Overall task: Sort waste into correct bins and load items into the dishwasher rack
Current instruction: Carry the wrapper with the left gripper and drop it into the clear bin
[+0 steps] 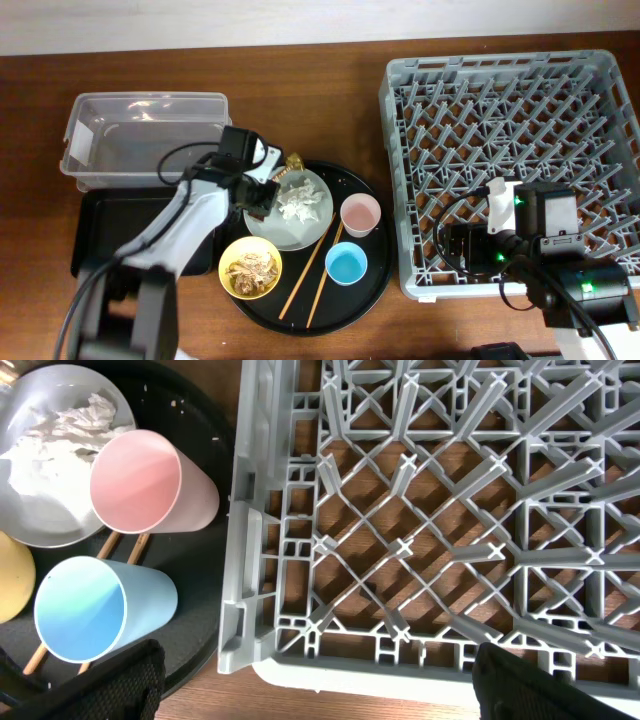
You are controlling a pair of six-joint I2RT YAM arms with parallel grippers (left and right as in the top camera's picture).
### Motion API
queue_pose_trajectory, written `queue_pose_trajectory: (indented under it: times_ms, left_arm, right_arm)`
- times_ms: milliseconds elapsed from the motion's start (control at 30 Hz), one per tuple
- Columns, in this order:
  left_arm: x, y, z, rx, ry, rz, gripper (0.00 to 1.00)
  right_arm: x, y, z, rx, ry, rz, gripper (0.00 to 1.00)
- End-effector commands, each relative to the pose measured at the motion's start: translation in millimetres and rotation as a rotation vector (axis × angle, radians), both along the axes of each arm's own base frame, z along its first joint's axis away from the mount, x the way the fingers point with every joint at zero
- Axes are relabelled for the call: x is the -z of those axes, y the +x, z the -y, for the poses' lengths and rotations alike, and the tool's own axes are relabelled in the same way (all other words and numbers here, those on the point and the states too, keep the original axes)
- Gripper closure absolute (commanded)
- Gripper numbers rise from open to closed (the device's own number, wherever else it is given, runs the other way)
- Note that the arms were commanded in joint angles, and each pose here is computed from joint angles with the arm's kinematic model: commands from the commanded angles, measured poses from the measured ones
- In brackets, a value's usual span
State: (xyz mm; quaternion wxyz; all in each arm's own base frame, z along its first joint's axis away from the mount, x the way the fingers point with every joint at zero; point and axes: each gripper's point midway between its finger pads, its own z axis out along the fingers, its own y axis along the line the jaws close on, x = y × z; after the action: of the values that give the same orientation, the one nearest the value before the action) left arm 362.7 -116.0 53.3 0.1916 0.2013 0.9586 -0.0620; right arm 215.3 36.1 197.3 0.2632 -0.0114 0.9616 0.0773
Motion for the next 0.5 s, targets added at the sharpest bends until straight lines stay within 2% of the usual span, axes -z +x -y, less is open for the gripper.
queue_pose_trajectory:
  times_ms: [0,133,300,400,433,467]
  left_arm:
    - [-74.1,20.4,-21.1,-0.126,0.004,0.21,1.0]
    - [-126.5,43.8,-76.1,-0.389,-0.018,0.4,0.99]
    - [-121.0,68.7,-123.6,-0.701,-0.149,0.426,0.99]
    - [-105.6,80.4,-135.4,-0.754,-0.161,0.419,0.72]
    - [-100.4,82.9,-136.4,-0.756,-0.161,0.412,0.52]
    - [-98.6,83.7,-136.4,-0.756,-0.16,0.41,0.42]
  right_arm:
    - [-8.4,2.1,-2.1,0.002,0.012,0.021,0.01]
    - [-8.5,2.1,-2.1,0.002,0.012,0.021,0.01]
    - [-8.5,2.1,-2.1,0.002,0.012,0.021,0.01]
    - [-8.4,2.1,-2.1,0.002,0.012,0.021,0.01]
    - [-8.4,2.0,-2.1,0.002,0.012,0.02,0.01]
    - [-8.4,2.0,-2.1,0.002,0.012,0.02,0.01]
